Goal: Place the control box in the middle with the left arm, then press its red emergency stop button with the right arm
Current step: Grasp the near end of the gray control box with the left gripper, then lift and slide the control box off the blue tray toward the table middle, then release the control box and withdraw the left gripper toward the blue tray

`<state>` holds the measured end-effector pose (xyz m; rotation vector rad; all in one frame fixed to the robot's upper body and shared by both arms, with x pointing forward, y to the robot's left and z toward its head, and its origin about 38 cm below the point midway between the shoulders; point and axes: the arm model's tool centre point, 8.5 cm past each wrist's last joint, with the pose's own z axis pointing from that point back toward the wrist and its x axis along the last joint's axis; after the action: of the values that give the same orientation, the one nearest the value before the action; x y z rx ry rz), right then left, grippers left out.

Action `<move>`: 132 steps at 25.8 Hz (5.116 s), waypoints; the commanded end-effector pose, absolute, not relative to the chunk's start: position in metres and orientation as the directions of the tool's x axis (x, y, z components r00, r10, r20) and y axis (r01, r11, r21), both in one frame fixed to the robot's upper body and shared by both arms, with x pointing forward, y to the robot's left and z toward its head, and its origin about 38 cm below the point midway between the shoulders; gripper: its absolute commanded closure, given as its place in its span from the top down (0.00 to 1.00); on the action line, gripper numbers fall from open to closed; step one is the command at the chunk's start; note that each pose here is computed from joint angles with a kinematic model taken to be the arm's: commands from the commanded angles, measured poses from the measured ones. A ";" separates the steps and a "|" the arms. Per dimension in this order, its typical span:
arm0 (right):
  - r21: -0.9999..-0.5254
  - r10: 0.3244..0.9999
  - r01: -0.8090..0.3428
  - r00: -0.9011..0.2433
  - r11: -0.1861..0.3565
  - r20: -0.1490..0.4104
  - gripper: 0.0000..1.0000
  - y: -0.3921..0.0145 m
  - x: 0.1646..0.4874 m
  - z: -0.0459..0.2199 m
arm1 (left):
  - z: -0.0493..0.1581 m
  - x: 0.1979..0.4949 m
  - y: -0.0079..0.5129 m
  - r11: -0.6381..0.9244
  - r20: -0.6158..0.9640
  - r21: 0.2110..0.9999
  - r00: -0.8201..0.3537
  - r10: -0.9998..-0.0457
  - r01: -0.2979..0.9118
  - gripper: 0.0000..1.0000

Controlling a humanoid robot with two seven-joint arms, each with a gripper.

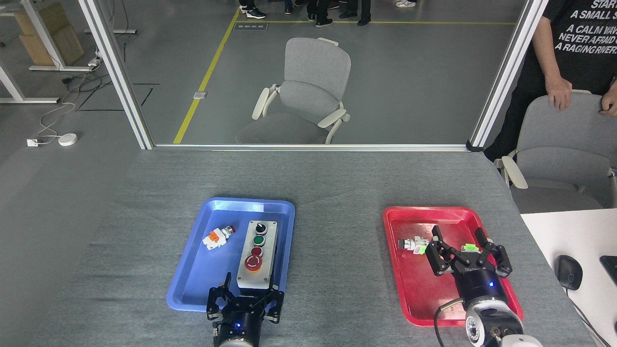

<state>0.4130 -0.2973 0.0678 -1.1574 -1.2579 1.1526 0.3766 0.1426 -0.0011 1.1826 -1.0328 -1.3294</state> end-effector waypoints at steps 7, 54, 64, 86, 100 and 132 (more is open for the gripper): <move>-0.988 0.988 0.056 0.039 0.146 0.148 0.98 -0.318 0.409 0.073 | -0.011 0.389 0.143 -0.114 -0.118 0.976 0.010 -0.993 0.185 0.99; -0.994 0.992 -0.001 0.063 0.113 0.112 0.98 -0.311 0.387 0.051 | 0.053 0.414 0.127 -0.016 -0.017 1.000 -0.082 -0.996 -0.018 0.00; -0.994 0.992 -0.007 0.061 0.109 0.109 0.98 -0.312 0.387 0.050 | 0.052 0.383 0.031 -0.070 -0.061 0.997 -0.261 -0.964 0.025 0.00; -0.993 0.992 -0.012 0.054 0.117 0.116 0.98 -0.311 0.383 0.047 | 0.015 0.411 -0.006 -0.212 -0.114 0.959 -0.430 -0.896 0.188 0.00; -0.993 0.993 -0.022 0.028 0.114 0.113 0.98 -0.297 0.379 0.042 | 0.011 0.406 -0.021 -0.262 -0.106 0.933 -0.508 -0.855 0.246 0.46; -0.986 0.964 -0.050 -0.207 0.161 0.168 0.00 -0.207 0.359 0.029 | 0.106 0.419 0.173 0.063 0.063 0.998 -0.137 -0.989 0.001 0.98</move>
<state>0.3650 -0.2256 0.0347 -1.0010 -1.3894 1.2224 0.4082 0.1264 0.0982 1.0358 -1.3806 -1.3753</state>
